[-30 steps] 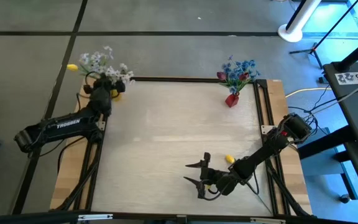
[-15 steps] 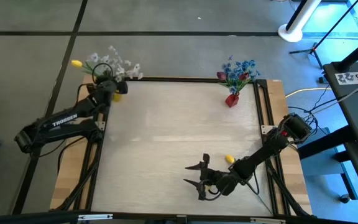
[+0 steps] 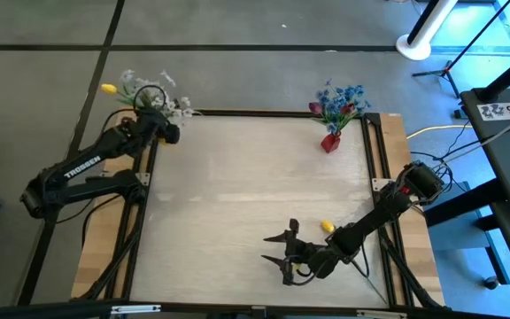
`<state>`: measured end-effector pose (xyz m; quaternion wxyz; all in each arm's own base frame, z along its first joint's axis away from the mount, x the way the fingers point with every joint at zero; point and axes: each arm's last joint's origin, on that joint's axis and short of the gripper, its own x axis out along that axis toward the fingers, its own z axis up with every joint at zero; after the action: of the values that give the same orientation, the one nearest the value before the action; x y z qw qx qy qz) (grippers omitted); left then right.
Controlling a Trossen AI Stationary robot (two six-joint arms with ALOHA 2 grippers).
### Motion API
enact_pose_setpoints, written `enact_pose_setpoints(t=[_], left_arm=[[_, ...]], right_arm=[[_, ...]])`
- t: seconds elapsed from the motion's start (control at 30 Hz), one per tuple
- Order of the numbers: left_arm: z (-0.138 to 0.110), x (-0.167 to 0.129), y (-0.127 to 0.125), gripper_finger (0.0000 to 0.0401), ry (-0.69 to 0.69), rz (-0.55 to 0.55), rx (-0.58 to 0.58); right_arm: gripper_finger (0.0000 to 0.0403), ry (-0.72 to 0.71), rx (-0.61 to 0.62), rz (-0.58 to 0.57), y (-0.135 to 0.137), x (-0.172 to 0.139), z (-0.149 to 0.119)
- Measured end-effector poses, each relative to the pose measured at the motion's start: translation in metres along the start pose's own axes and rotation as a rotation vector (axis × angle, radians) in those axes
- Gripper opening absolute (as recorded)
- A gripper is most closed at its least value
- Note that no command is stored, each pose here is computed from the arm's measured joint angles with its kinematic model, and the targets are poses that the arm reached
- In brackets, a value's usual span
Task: Sort flowers into vase by color
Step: Put the yellow flower into the yellow vase
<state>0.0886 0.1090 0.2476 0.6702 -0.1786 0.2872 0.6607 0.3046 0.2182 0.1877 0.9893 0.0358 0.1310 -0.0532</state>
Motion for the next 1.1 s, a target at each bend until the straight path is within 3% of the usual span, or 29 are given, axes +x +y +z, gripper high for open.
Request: enact_pose_setpoints(t=[0.3,0.43,0.67,0.87,1.1], left_arm=[[0.003,-0.024,0.002,0.0102,0.061,-0.233,-0.006],[-0.002,-0.038,0.004,0.0098,0.061,-0.364,-0.007],[-0.031,-0.056,0.016,0.0092,0.263,-0.609,0.097],[-0.038,-0.077,0.018,0.0083,0.254,-0.992,0.050],[-0.036,-0.100,0.003,0.0070,0.172,-1.496,0.113]], right_arm=[[0.0221,0.020,-0.011,-0.007,-0.001,0.000,-0.002],[0.0221,0.053,0.067,-0.021,-0.002,0.000,-0.006],[0.0221,0.128,0.110,-0.057,-0.006,-0.001,-0.016],[0.0221,0.177,0.102,-0.010,-0.006,-0.003,-0.016],[0.0221,0.259,0.123,-0.036,-0.016,-0.018,-0.006]])
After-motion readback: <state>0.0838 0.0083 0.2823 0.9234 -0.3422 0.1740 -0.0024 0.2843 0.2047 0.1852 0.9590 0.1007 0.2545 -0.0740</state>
